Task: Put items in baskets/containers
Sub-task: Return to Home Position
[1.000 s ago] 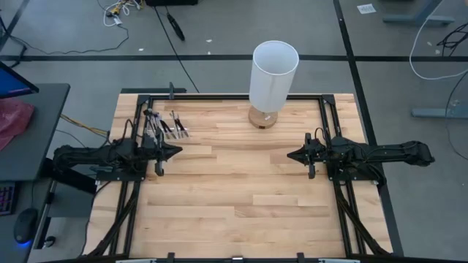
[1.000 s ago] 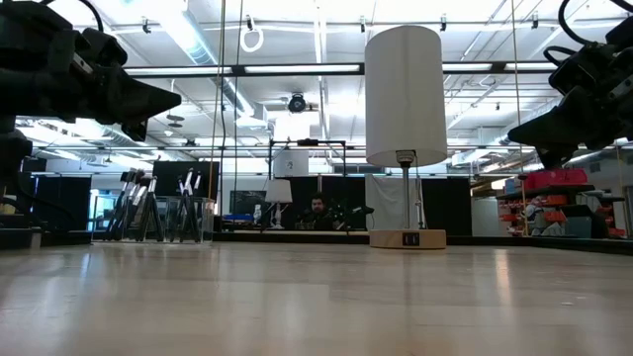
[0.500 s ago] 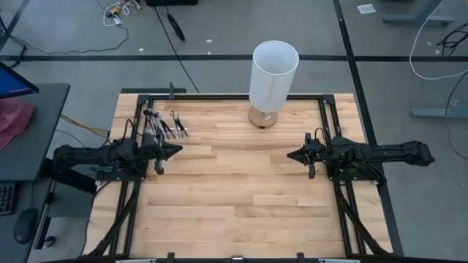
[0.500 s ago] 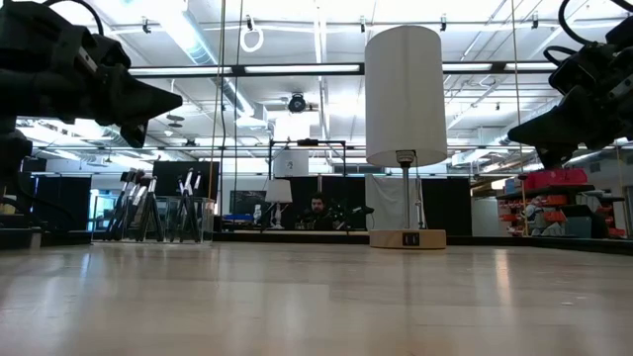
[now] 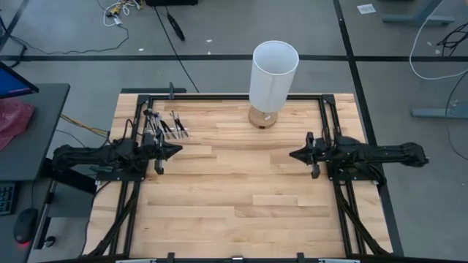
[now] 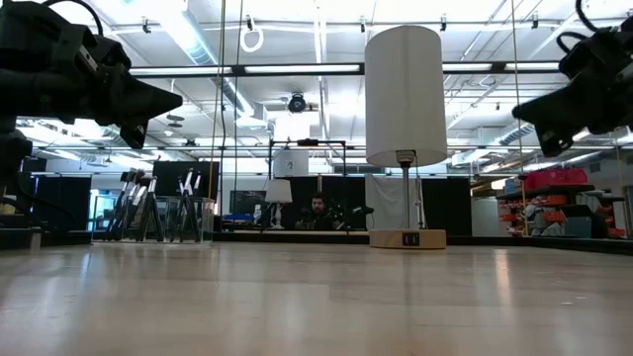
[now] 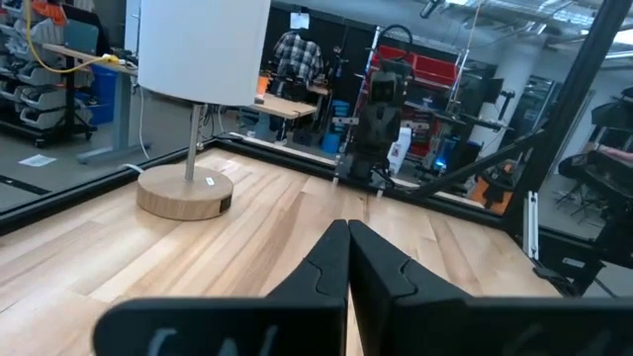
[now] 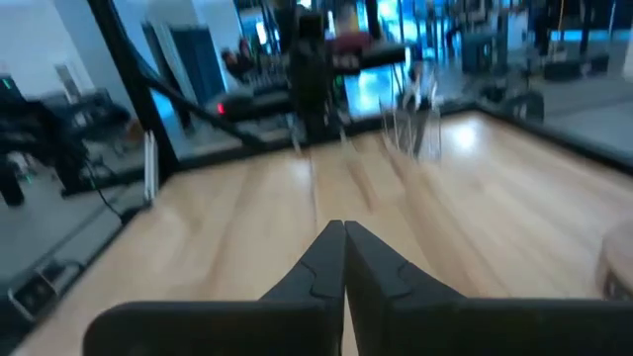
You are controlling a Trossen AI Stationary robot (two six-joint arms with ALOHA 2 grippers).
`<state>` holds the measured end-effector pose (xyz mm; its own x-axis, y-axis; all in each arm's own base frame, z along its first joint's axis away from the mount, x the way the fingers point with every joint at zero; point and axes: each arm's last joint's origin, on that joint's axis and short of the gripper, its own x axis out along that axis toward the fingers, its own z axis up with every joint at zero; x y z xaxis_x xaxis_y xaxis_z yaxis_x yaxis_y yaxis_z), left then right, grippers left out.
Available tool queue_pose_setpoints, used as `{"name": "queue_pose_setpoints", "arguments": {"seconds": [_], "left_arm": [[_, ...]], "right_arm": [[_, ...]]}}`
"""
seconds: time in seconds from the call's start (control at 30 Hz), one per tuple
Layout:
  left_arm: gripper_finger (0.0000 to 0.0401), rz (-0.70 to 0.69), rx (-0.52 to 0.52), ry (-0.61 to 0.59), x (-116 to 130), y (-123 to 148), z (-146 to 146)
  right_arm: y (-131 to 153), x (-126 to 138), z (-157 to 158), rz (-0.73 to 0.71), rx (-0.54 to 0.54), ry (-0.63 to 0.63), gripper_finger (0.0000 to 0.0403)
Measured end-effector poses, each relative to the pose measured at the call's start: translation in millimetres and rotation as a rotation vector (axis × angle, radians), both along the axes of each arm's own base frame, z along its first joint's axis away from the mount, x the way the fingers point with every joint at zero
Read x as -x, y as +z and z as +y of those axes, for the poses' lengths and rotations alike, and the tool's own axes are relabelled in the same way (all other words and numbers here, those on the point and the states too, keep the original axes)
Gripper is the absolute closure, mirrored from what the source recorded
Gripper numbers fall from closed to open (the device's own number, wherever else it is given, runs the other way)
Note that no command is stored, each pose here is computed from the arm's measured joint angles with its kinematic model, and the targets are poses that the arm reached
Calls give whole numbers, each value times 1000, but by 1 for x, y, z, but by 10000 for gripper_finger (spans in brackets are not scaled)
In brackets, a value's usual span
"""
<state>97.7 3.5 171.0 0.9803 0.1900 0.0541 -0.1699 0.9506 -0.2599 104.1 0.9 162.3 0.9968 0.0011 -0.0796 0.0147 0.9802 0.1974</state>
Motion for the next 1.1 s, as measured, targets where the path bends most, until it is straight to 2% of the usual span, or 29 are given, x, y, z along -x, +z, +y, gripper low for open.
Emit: {"name": "queue_pose_setpoints", "arguments": {"seconds": [0.23, 0.4, 0.6, 1.1], "left_arm": [[396, -1, 0, 0, 0, 0, 0], [396, -1, 0, 0, 0, 0, 0], [396, -1, 0, 0, 0, 0, 0], [396, -2, 0, 0, 0, 0, 0]], "right_arm": [[12, 8, 0, -139, 3, 1, 390], [8, 8, 1, -105, 41, 17, 390], [9, 8, 1, -109, 137, 21, 390], [8, 7, 1, -100, 129, 11, 390]]}}
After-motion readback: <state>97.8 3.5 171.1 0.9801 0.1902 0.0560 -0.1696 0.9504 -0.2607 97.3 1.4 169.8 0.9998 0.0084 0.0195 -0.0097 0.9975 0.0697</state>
